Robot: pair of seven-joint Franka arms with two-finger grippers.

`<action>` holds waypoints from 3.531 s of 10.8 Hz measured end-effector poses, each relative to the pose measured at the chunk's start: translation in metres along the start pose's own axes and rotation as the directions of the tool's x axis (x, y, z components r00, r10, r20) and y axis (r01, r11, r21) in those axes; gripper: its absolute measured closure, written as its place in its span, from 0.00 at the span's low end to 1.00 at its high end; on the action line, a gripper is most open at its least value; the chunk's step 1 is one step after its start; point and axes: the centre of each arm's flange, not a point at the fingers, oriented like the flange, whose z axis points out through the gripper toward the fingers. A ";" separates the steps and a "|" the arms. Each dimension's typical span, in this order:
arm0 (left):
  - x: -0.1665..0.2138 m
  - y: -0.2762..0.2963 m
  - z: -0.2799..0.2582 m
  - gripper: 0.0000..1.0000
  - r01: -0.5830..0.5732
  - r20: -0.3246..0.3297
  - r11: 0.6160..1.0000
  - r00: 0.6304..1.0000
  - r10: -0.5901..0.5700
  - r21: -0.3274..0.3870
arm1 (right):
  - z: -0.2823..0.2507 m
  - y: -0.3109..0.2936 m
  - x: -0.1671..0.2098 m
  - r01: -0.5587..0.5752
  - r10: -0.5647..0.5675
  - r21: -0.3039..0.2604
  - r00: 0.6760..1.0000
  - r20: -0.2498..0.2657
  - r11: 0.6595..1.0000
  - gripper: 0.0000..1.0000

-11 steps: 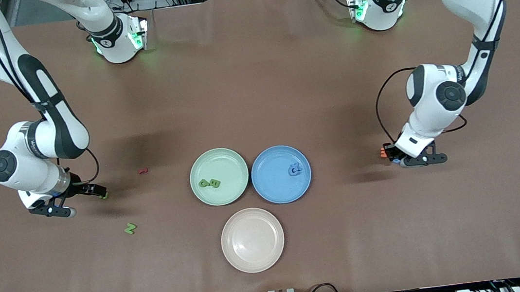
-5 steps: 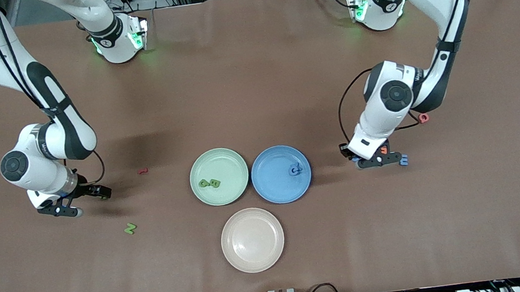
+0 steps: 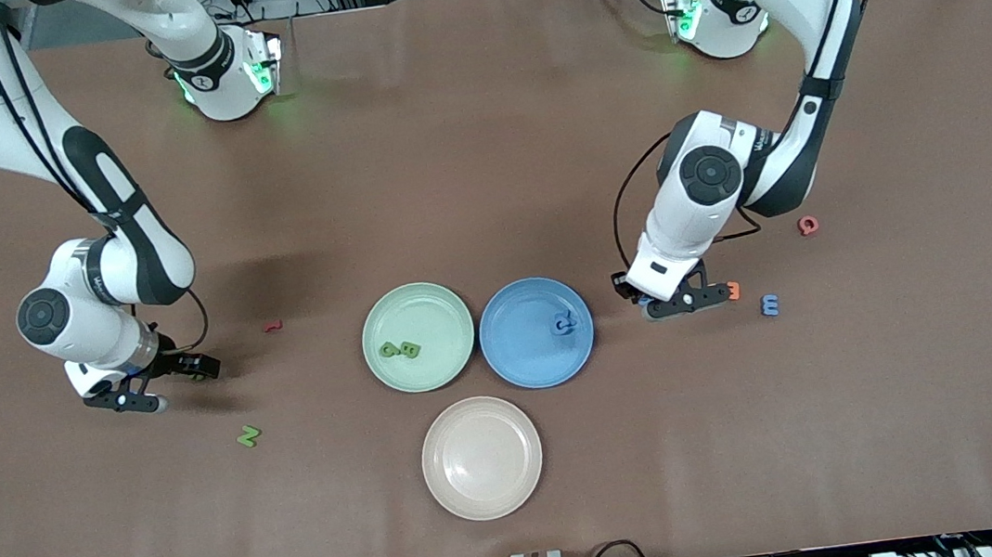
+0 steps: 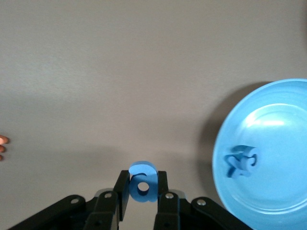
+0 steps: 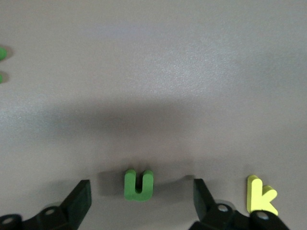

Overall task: Sort letters by color into matching plates
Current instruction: 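Drop the a on the blue plate while the right gripper reaches u, then place the green u on the green plate while the left gripper reaches 3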

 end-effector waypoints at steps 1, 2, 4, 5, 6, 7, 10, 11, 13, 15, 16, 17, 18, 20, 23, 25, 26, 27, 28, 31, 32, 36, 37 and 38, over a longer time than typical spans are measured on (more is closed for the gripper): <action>-0.002 0.008 -0.001 0.73 0.008 -0.004 1.000 1.000 -0.008 -0.005 | 0.001 -0.001 -0.001 0.001 -0.001 0.000 1.000 0.001 1.000 0.14; -0.004 0.016 -0.003 0.73 0.016 -0.008 1.000 1.000 -0.016 -0.011 | 0.001 -0.001 -0.001 0.002 -0.002 0.000 1.000 0.002 1.000 0.15; -0.011 0.036 -0.003 0.73 0.032 -0.011 0.999 0.999 -0.033 -0.021 | 0.002 -0.001 -0.002 0.002 -0.002 0.000 1.000 0.004 1.000 0.26; -0.015 0.044 -0.001 0.73 0.040 -0.009 0.999 0.999 -0.041 -0.024 | 0.003 -0.001 -0.003 0.003 -0.003 0.000 1.000 0.006 1.000 0.32; -0.019 0.052 0.003 0.73 0.046 -0.004 0.999 0.999 -0.046 -0.025 | 0.003 -0.001 -0.003 0.003 -0.003 -0.001 1.000 0.006 1.000 0.33; -0.023 0.061 0.008 0.73 0.049 0.000 0.998 0.999 -0.049 -0.026 | 0.002 -0.001 -0.003 0.009 -0.009 0.000 1.000 0.003 1.000 0.41; -0.035 0.101 0.025 0.73 0.087 0.007 0.995 0.996 -0.087 -0.043 | -0.001 0.000 -0.002 0.019 -0.019 0.000 1.000 -0.002 1.000 0.66; -0.041 0.114 0.031 0.73 0.091 0.010 0.995 0.996 -0.090 -0.046 | -0.001 0.001 -0.002 0.019 -0.019 0.000 1.000 -0.002 1.000 0.71; -0.045 0.131 0.036 0.73 0.100 0.008 0.993 0.995 -0.099 -0.057 | -0.001 0.001 -0.002 0.021 -0.021 0.000 1.000 -0.002 1.000 0.73; -0.040 0.140 0.033 0.73 0.115 -0.001 0.991 0.993 -0.115 -0.074 | -0.003 0.000 -0.002 0.021 -0.021 0.000 1.000 -0.003 1.000 0.73; -0.037 0.143 0.030 0.73 0.134 -0.006 0.987 0.991 -0.135 -0.083 | -0.008 -0.001 -0.001 0.023 -0.023 0.001 1.000 -0.002 1.000 0.73; -0.036 0.147 0.029 0.73 0.147 -0.007 0.985 0.989 -0.149 -0.089 | -0.015 -0.004 0.001 0.028 -0.028 0.002 1.000 0.006 1.000 0.73; -0.038 0.152 0.030 0.73 0.153 -0.007 0.984 0.988 -0.154 -0.092 | -0.026 -0.011 0.004 0.037 -0.037 0.003 0.999 0.024 0.999 0.73; -0.040 0.159 0.032 0.73 0.155 -0.007 0.983 0.988 -0.156 -0.098 | -0.053 -0.032 0.011 0.062 -0.063 0.007 0.998 0.033 0.998 0.71; -0.039 0.159 0.033 0.45 0.155 -0.008 0.983 0.988 -0.157 -0.100 | -0.065 -0.068 0.013 0.068 -0.068 0.017 0.998 0.009 0.998 0.72; -0.035 0.157 0.032 0.19 0.134 -0.030 0.987 0.990 -0.138 -0.090 | -0.074 -0.100 0.012 0.061 -0.061 0.028 0.998 -0.008 0.998 0.73; -0.030 0.152 0.032 0.05 0.113 -0.047 0.991 0.992 -0.117 -0.077 | -0.077 -0.115 0.009 0.055 -0.055 0.031 0.998 -0.005 0.998 0.73; -0.023 0.144 0.034 0.00 0.094 -0.058 0.993 0.994 -0.098 -0.064 | -0.079 -0.133 0.005 0.050 -0.050 0.032 0.999 -0.001 0.998 0.73; -0.011 0.129 0.036 0.00 0.065 -0.053 0.997 0.996 -0.067 -0.040 | -0.082 -0.156 -0.002 0.051 -0.051 0.032 0.999 0.010 0.998 0.73; 0.039 0.064 0.031 0.00 0.013 -0.020 0.999 1.000 -0.012 0.035 | -0.087 -0.216 -0.026 0.075 -0.076 0.030 0.997 0.025 0.997 0.73; 0.052 0.044 0.025 0.00 0.000 -0.012 0.999 1.000 0.001 0.049 | -0.087 -0.234 -0.034 0.086 -0.087 0.031 0.996 0.024 0.996 0.73; 0.076 -0.023 0.022 0.00 -0.061 0.022 0.995 0.998 0.059 0.083 | -0.093 -0.301 -0.059 0.154 -0.155 0.016 0.986 0.065 0.988 0.73; 0.080 -0.045 0.026 0.00 -0.069 0.036 0.993 0.997 0.066 0.092 | -0.089 -0.316 -0.061 0.172 -0.173 0.015 0.983 0.067 0.985 0.73; 0.084 -0.070 0.030 0.00 -0.079 0.041 0.992 0.996 0.076 0.094 | -0.081 -0.331 -0.063 0.192 -0.192 0.015 0.979 0.067 0.981 0.73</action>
